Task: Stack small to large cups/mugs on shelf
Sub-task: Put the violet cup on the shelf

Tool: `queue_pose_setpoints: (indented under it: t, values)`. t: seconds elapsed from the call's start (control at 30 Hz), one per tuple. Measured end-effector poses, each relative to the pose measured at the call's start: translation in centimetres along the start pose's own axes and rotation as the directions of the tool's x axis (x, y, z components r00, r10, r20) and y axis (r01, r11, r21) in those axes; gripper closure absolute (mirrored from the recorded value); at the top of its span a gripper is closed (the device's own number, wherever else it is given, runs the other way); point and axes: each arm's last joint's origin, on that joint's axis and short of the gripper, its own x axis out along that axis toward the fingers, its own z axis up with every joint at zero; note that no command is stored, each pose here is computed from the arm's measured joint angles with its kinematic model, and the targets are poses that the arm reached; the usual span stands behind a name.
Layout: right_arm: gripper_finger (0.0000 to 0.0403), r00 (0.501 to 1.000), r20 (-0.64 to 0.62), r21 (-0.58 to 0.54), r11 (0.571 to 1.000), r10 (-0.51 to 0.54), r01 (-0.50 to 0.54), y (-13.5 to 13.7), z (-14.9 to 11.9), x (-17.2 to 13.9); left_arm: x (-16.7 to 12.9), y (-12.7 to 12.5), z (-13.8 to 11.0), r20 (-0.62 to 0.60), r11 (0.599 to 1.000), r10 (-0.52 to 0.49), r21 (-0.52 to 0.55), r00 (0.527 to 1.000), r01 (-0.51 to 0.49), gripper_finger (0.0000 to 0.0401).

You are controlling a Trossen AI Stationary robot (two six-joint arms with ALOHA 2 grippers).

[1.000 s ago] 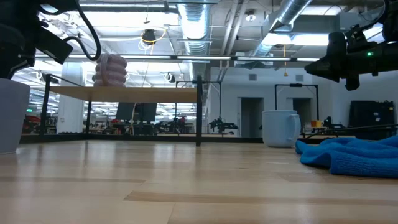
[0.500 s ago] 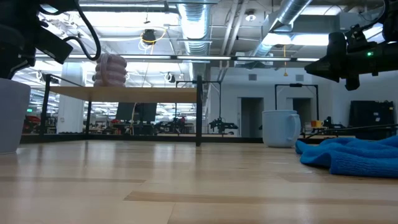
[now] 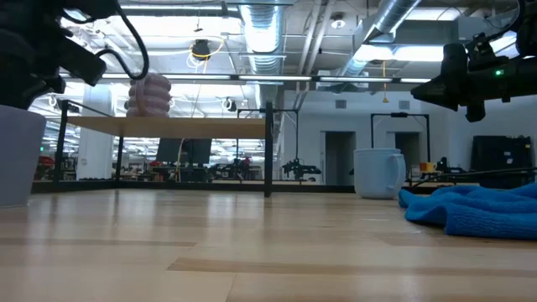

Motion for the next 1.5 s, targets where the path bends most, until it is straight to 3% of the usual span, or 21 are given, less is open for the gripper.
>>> queue_pose_setpoints:
  t: [0.3,0.57,0.87,1.13,1.33,1.5]
  values:
    - [0.031,1.0,0.0,0.0,1.0,0.0,0.0,0.0,0.0,0.0,0.0,0.7,1.2,0.019,0.997,-0.031,0.073,0.999,0.03,0.0394]
    - [0.031,1.0,0.003,0.001,1.0,0.001,-0.001,0.0,0.0,0.0,-0.3,1.0,3.8,0.193,0.974,-0.128,0.207,0.973,0.087,0.0398]
    - [0.031,1.0,0.015,0.005,1.0,0.003,-0.003,0.0,0.1,0.0,-1.1,1.1,6.9,0.437,0.95,-0.225,0.299,0.871,0.095,0.0399]
    - [0.031,1.0,0.015,0.005,1.0,0.003,-0.003,0.0,0.1,0.0,-1.8,1.4,8.1,0.509,0.942,-0.264,0.32,0.82,0.104,0.04]
    - [0.031,1.0,0.015,0.005,1.0,0.003,-0.003,0.0,0.2,0.0,-4.9,1.6,9.2,0.654,0.968,-0.165,0.25,0.738,-0.005,0.04]
    - [0.031,1.0,0.015,0.005,1.0,0.002,-0.003,0.0,0.1,0.0,-8.6,2.0,9.8,0.721,0.972,-0.162,0.234,0.674,-0.018,0.0401]
